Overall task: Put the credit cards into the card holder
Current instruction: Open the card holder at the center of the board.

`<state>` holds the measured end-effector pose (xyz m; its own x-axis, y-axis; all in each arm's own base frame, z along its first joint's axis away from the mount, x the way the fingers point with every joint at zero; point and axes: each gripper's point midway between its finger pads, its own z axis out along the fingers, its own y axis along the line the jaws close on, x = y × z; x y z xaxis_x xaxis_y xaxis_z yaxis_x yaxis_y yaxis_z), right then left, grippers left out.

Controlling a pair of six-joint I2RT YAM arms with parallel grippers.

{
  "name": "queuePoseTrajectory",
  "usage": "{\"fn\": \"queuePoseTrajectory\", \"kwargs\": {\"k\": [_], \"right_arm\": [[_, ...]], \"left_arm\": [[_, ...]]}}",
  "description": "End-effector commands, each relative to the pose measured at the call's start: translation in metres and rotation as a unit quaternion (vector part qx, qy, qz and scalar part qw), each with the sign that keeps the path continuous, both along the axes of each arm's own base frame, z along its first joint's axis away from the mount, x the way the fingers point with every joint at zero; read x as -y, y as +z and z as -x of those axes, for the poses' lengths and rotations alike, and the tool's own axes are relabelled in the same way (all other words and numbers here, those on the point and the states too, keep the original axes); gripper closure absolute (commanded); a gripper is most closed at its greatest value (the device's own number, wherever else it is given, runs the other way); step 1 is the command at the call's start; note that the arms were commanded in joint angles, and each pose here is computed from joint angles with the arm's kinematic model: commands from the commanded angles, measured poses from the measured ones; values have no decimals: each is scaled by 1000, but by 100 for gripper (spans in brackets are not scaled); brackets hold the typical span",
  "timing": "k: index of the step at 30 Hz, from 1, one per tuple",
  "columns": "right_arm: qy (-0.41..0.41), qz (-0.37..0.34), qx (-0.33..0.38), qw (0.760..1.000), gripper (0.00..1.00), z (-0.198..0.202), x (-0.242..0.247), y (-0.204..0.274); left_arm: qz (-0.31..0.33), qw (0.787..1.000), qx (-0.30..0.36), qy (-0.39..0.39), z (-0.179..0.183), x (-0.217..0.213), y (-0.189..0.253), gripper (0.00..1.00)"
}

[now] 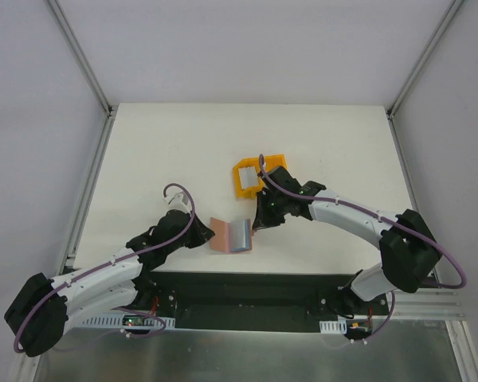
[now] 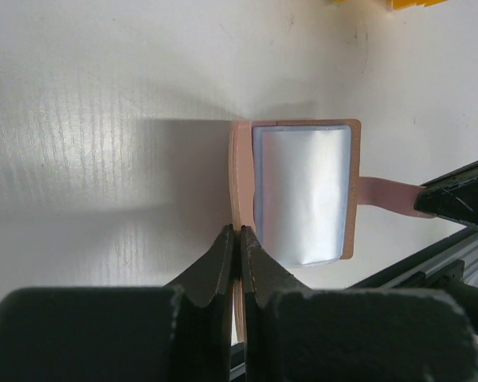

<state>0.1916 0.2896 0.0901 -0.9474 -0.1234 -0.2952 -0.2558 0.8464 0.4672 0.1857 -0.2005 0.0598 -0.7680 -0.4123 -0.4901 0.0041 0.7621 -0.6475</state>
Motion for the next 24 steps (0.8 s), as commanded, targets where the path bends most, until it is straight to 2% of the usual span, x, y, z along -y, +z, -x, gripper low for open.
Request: {"fn": "queuePoseTrajectory", "kwargs": {"k": [1,9,14,18,21,24], "right_arm": [[2,-17,22,1000,100,-5,-1,21],[23,-112,39,993,100,-2,-36,68],[61,-117,25,991,100,8,-65,69],[56,-84,26,994,100,8,-58,54],[29,-15,41,999,100,2,-23,35],[-6,19,34,999,100,2,17,15]], "left_arm": [[-8,1000,1,8,-3,-5,0,100],[-9,1000,-19,0,0,-1,-10,100],[-7,1000,-21,-7,-3,5,-8,100],[-6,1000,-17,-14,-4,8,-3,100],[-1,1000,-10,-16,-3,8,1,100],[0,1000,-6,-26,0,8,3,100]]}}
